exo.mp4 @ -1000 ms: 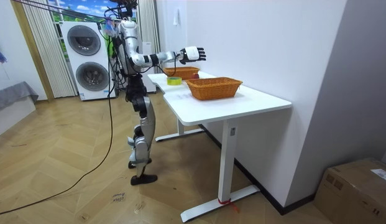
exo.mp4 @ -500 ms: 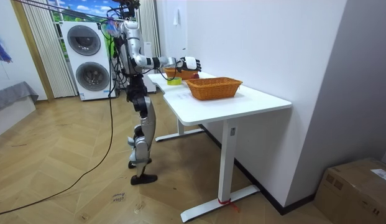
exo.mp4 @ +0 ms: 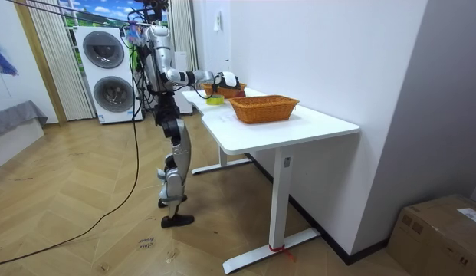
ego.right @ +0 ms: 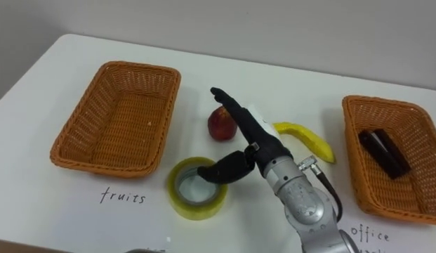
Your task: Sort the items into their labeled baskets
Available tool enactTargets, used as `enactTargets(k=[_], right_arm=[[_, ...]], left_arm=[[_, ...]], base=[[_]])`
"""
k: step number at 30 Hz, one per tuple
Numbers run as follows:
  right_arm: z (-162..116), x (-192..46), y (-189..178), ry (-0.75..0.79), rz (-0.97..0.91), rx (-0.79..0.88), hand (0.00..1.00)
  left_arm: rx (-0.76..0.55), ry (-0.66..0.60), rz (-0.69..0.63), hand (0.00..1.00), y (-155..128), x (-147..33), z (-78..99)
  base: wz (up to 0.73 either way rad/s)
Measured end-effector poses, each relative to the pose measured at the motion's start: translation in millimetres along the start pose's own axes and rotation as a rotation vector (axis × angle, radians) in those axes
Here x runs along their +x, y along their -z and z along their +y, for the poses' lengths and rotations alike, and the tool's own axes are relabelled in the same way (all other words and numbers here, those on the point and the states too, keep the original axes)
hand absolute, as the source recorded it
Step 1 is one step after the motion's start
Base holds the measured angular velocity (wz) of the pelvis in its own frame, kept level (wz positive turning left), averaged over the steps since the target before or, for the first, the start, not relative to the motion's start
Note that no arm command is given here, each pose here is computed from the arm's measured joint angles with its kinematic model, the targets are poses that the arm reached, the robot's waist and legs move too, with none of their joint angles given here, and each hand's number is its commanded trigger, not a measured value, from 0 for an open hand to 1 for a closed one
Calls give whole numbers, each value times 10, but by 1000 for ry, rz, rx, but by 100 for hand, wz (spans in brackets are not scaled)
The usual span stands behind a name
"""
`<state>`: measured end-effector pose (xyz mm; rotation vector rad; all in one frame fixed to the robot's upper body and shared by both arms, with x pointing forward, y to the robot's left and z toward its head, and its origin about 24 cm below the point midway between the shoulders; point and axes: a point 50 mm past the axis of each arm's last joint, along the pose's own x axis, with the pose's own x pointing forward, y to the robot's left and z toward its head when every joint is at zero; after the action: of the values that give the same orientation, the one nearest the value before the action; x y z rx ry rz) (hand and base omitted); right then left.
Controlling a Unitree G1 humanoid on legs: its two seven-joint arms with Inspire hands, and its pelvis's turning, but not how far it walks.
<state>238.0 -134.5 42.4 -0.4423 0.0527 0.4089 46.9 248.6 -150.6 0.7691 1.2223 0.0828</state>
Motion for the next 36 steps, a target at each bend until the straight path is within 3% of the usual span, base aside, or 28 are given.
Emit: enactTargets(k=[36], right_arm=[[57,13,-5,-30,12,-36,0]], left_arm=[[3,-7,-1,0,-1,8,27]], base=[[1]])
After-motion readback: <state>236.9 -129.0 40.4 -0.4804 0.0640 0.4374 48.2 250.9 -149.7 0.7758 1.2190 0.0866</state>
